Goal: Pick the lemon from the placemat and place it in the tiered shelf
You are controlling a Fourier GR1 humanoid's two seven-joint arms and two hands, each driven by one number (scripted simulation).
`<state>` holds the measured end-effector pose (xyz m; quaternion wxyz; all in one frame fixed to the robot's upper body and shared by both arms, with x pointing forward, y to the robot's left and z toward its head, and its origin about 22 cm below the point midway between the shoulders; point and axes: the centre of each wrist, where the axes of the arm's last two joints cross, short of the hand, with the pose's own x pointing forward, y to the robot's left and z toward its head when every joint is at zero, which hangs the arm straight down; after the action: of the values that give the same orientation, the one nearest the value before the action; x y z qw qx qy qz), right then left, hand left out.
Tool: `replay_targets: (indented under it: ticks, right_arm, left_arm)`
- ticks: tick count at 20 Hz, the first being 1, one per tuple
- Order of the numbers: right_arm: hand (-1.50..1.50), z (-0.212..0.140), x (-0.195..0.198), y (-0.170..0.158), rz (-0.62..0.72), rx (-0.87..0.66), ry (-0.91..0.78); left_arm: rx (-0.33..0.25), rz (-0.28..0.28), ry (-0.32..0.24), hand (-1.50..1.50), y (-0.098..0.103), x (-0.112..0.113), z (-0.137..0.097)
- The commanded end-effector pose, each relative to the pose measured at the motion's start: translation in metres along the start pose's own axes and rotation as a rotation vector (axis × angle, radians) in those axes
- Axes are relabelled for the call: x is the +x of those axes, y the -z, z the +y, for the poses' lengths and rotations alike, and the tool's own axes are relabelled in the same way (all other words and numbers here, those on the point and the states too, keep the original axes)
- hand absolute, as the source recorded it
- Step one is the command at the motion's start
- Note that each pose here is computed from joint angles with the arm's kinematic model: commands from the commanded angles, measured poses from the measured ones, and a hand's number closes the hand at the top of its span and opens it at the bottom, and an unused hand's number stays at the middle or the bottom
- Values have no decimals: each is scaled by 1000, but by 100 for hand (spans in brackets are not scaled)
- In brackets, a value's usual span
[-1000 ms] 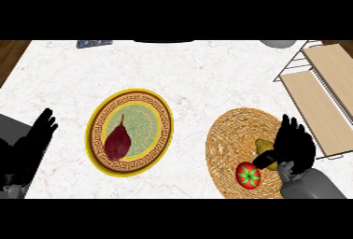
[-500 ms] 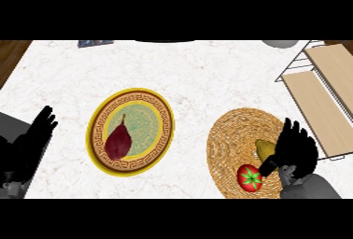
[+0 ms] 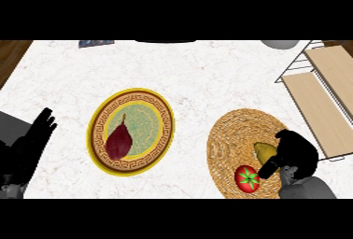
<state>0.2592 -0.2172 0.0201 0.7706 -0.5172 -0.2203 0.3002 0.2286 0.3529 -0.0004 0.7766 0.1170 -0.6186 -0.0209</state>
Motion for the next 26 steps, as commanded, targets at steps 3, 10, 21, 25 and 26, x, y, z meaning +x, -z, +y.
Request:
replay_targets:
  ticks: [3, 10, 21, 25, 26]
  right_arm:
    - [150, 0, 1, 5, 124, -1, -80]
    - [150, 12, -7, 10, 96, -112, -149]
    - [150, -62, 84, -14, 181, -253, 177]
    - [150, -113, 120, -21, 197, -348, 295]
    - [150, -113, 115, -15, 229, -358, 295]
  left_arm:
    - [-7, 11, 1, 0, 8, 1, -14]
    - [10, 15, -6, 0, 2, -5, 8]
    - [-33, -15, 10, 0, 11, 2, -17]
    - [-40, 3, 2, 0, 18, 14, -7]
    - [-27, -13, 2, 0, 7, 6, -7]
